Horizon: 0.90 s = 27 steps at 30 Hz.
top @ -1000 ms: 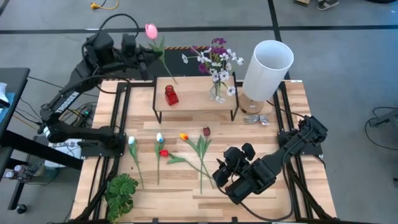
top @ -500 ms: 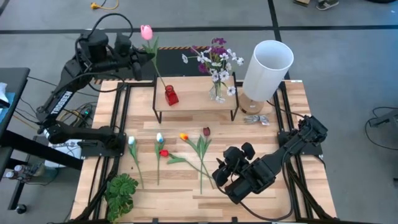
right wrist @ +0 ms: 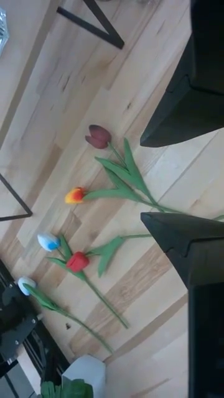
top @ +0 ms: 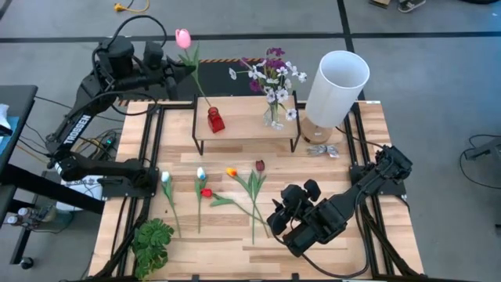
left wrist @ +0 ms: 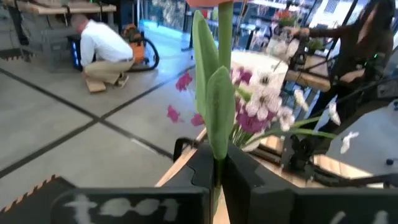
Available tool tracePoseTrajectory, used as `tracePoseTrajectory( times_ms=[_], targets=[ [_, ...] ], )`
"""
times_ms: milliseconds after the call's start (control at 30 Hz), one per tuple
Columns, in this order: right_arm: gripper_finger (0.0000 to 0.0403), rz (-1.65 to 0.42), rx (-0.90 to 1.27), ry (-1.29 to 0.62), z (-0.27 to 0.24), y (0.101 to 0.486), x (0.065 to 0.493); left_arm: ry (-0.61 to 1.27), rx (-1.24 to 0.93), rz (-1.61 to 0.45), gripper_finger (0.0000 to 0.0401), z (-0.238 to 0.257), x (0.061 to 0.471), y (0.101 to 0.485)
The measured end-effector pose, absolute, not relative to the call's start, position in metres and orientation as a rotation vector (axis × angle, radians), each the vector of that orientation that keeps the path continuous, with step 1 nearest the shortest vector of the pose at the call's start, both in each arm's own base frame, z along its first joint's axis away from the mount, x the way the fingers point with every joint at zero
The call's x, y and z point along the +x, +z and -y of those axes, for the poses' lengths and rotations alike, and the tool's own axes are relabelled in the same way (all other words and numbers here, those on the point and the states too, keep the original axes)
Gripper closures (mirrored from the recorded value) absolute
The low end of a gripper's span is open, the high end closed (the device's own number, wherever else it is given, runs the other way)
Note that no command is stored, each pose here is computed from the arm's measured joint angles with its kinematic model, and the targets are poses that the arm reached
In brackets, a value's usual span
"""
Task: Pick and place flowers into a vace then onto a shelf
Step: Put the pink flower into the red vase on the shelf
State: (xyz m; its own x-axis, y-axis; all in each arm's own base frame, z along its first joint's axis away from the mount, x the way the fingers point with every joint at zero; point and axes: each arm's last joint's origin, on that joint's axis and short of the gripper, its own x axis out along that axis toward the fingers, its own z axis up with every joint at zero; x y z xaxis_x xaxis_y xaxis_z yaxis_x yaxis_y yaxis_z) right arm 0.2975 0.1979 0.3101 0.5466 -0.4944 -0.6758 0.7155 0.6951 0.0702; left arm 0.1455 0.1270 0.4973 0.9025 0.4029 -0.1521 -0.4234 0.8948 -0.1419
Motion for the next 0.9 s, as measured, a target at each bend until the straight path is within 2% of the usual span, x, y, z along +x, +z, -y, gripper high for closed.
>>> tracePoseTrajectory(
  times_ms=[267,667,900],
  targets=[
    [0.0230,-0.673,0.361,-0.744,-0.195,0.310,0.299,0.447,-0.169,-0.221,0.0401,-0.132,0.154,0.485],
    [0.0230,-0.664,0.398,-0.776,-0.194,0.303,0.299,0.446,-0.172,-0.376,0.0401,-0.148,0.195,0.457],
    [0.0230,-0.666,0.400,-0.782,-0.194,0.301,0.298,0.481,-0.161,-0.430,0.0401,-0.151,0.201,0.450]
  ],
)
